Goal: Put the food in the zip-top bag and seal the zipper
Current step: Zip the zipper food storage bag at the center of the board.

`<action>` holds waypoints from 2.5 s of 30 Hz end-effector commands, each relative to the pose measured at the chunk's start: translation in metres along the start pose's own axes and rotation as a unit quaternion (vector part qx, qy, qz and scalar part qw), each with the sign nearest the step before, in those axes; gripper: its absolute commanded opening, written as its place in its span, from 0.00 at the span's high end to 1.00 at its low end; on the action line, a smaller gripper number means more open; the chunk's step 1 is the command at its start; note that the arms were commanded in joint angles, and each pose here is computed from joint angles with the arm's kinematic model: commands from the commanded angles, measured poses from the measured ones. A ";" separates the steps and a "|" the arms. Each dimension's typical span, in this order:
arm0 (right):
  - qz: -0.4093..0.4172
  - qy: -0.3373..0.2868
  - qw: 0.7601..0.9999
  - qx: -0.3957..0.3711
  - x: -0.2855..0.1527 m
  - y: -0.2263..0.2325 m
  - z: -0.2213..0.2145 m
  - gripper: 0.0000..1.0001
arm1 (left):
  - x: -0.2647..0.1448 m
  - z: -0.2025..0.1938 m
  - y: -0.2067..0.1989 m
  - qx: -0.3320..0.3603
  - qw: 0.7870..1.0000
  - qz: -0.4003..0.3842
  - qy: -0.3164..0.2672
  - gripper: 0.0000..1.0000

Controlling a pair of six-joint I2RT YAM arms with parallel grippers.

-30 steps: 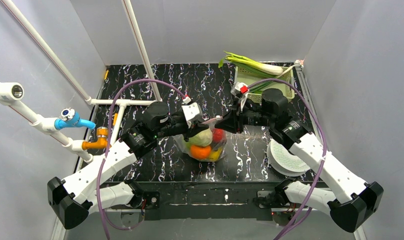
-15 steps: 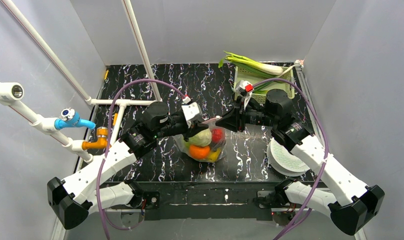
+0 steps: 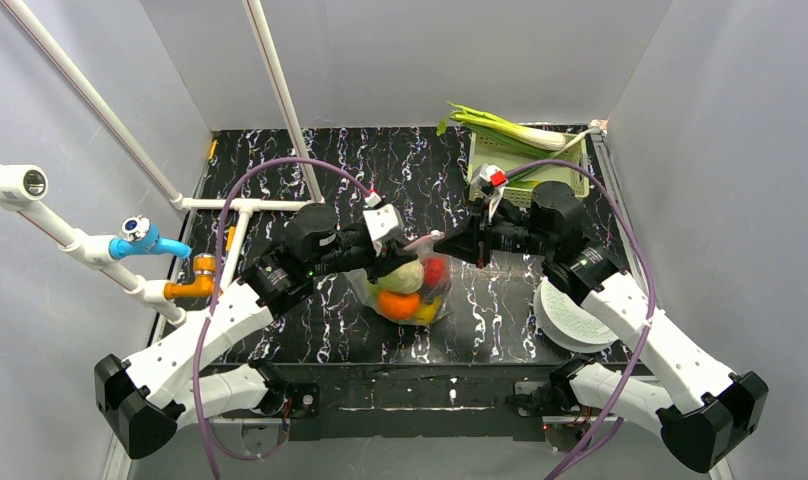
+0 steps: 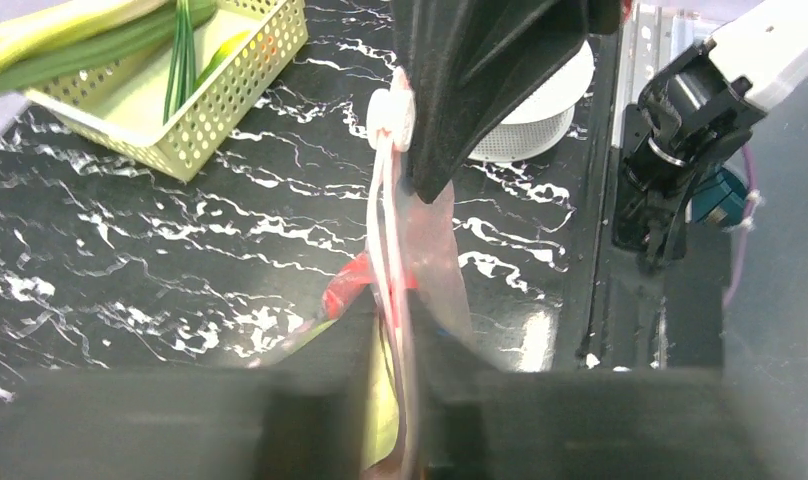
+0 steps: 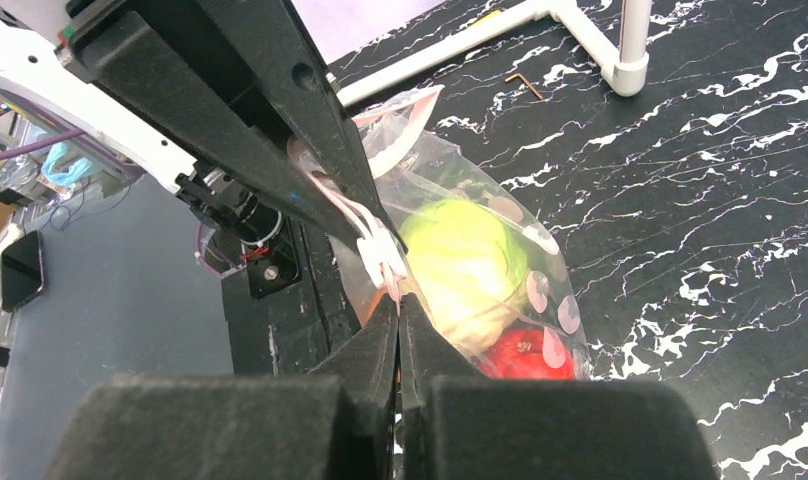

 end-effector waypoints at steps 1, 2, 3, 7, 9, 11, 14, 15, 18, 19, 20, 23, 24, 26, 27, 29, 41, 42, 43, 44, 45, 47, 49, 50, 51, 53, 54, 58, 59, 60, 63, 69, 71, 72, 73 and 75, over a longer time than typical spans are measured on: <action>0.016 -0.022 0.999 -0.017 -0.002 0.006 0.011 0.99 | -0.006 0.028 -0.006 0.006 0.999 -0.029 -0.044 0.67; 0.018 -0.022 0.999 -0.016 -0.002 0.007 0.011 0.99 | -0.007 0.031 -0.008 -0.001 0.998 -0.034 -0.044 0.51; 0.020 -0.020 0.999 -0.017 -0.002 0.007 0.011 0.99 | -0.007 0.033 -0.008 -0.013 0.998 -0.035 -0.046 0.38; 0.031 -0.017 0.999 -0.020 -0.003 0.009 0.010 0.99 | 0.001 0.048 -0.008 -0.047 0.996 -0.056 -0.059 0.26; 0.036 -0.016 0.999 -0.023 -0.005 0.012 0.012 0.99 | 0.008 0.058 -0.005 -0.076 0.993 -0.070 -0.053 0.26; 0.039 -0.015 0.999 -0.023 -0.006 0.014 0.012 0.99 | 0.014 0.064 -0.005 -0.089 0.991 -0.088 -0.047 0.23; 0.037 -0.015 0.999 -0.027 -0.009 0.015 0.012 0.99 | 0.019 0.070 -0.008 -0.100 0.986 -0.126 -0.042 0.17; 0.033 -0.017 0.999 -0.031 -0.010 0.015 0.012 0.99 | 0.020 0.070 -0.009 -0.101 0.984 -0.142 -0.042 0.17; 0.027 -0.021 0.999 -0.034 -0.012 0.015 0.010 0.99 | 0.022 0.069 -0.011 -0.103 0.981 -0.157 -0.042 0.24; 0.027 -0.021 0.999 -0.034 -0.013 0.016 0.009 0.99 | 0.022 0.067 -0.010 -0.103 0.982 -0.156 -0.042 0.29; 0.027 -0.020 0.999 -0.034 -0.013 0.016 0.009 0.99 | 0.022 0.066 -0.009 -0.104 0.982 -0.154 -0.041 0.33; 0.026 -0.018 0.999 -0.033 -0.014 0.016 0.007 0.99 | 0.023 0.063 -0.007 -0.106 0.982 -0.151 -0.040 0.43; 0.026 -0.018 0.999 -0.033 -0.014 0.016 0.007 0.99 | 0.023 0.062 -0.006 -0.109 0.982 -0.151 -0.041 0.46; 0.026 -0.016 0.999 -0.031 -0.013 0.015 0.007 0.99 | 0.024 0.063 -0.005 -0.115 0.980 -0.153 -0.048 0.52; 0.026 -0.016 0.999 -0.032 -0.013 0.015 0.006 0.99 | 0.024 0.063 -0.004 -0.118 0.979 -0.157 -0.051 0.53; 0.025 -0.015 0.999 -0.032 -0.013 0.014 0.006 0.99 | 0.024 0.061 -0.003 -0.125 0.978 -0.157 -0.051 0.58; 0.025 -0.017 0.999 -0.029 -0.011 0.012 0.004 0.99 | 0.029 0.062 0.004 -0.140 0.973 -0.174 -0.060 0.66; 0.024 -0.018 0.999 -0.029 -0.011 0.012 0.004 0.99 | 0.029 0.061 0.004 -0.139 0.973 -0.175 -0.059 0.66; 0.024 -0.018 0.999 -0.028 -0.011 0.012 0.003 0.99 | 0.029 0.060 0.004 -0.140 0.973 -0.173 -0.058 0.67; 0.025 -0.019 0.999 -0.028 -0.011 0.012 0.003 0.99 | 0.028 0.059 0.004 -0.140 0.974 -0.171 -0.056 0.67; 0.025 -0.019 0.999 -0.027 -0.011 0.012 0.003 0.99 | 0.029 0.058 0.004 -0.140 0.974 -0.170 -0.055 0.68; 0.026 -0.020 0.999 -0.027 -0.011 0.012 0.003 0.99 | 0.028 0.058 0.004 -0.139 0.974 -0.170 -0.055 0.71; 0.026 -0.020 0.999 -0.026 -0.011 0.013 0.003 0.99 | 0.027 0.060 0.003 -0.138 0.974 -0.170 -0.057 0.74; 0.025 -0.020 0.999 -0.026 -0.011 0.012 0.003 0.99 | 0.027 0.059 0.003 -0.140 0.974 -0.171 -0.055 0.77; 0.024 -0.022 0.999 -0.027 -0.011 0.012 0.004 0.99 | 0.027 0.059 0.003 -0.141 0.973 -0.172 -0.054 0.77; 0.024 -0.023 0.999 -0.027 -0.012 0.013 0.004 0.99 | 0.026 0.058 0.002 -0.140 0.974 -0.173 -0.053 0.78; 0.024 -0.023 0.999 -0.028 -0.012 0.013 0.004 0.99 | 0.026 0.058 0.002 -0.138 0.974 -0.173 -0.052 0.78; 0.022 -0.024 0.999 -0.027 -0.012 0.013 0.004 0.99 | 0.024 0.056 0.000 -0.137 0.973 -0.178 -0.050 0.72; 0.022 -0.024 0.999 -0.027 -0.012 0.013 0.004 0.99 | 0.025 0.056 0.000 -0.136 0.973 -0.179 -0.049 0.69; 0.022 -0.024 0.999 -0.027 -0.012 0.013 0.004 0.99 | 0.024 0.055 0.000 -0.134 0.973 -0.179 -0.049 0.68; 0.021 -0.026 0.999 -0.029 -0.013 0.014 0.005 0.99 | 0.024 0.054 0.000 -0.131 0.974 -0.178 -0.049 0.66; 0.021 -0.025 0.999 -0.028 -0.013 0.013 0.004 0.99 | 0.025 0.054 0.003 -0.132 0.976 -0.164 -0.048 0.79; 0.021 -0.024 0.999 -0.026 -0.012 0.013 0.004 0.99 | 0.025 0.053 0.002 -0.136 0.976 -0.163 -0.050 0.82; 0.019 -0.024 0.999 -0.025 -0.012 0.012 0.004 0.99 | 0.025 0.053 0.002 -0.136 0.976 -0.164 -0.051 0.85; 0.019 -0.024 0.999 -0.022 -0.011 0.012 0.004 0.99 | 0.025 0.052 0.002 -0.135 0.976 -0.163 -0.052 0.87; 0.016 -0.021 1.000 -0.015 -0.010 0.011 0.004 0.99 | 0.024 0.052 0.001 -0.131 0.977 -0.162 -0.054 0.92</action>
Point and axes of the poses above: each gripper's point midway between its finger pads, its own x axis out along the fingers, its own y axis along the line the jaws close on, z = x × y, the point moved 7 cm from there along -x, back along the fingers, and after that the axes turned 6 degrees about x, right-handed, at the moved point
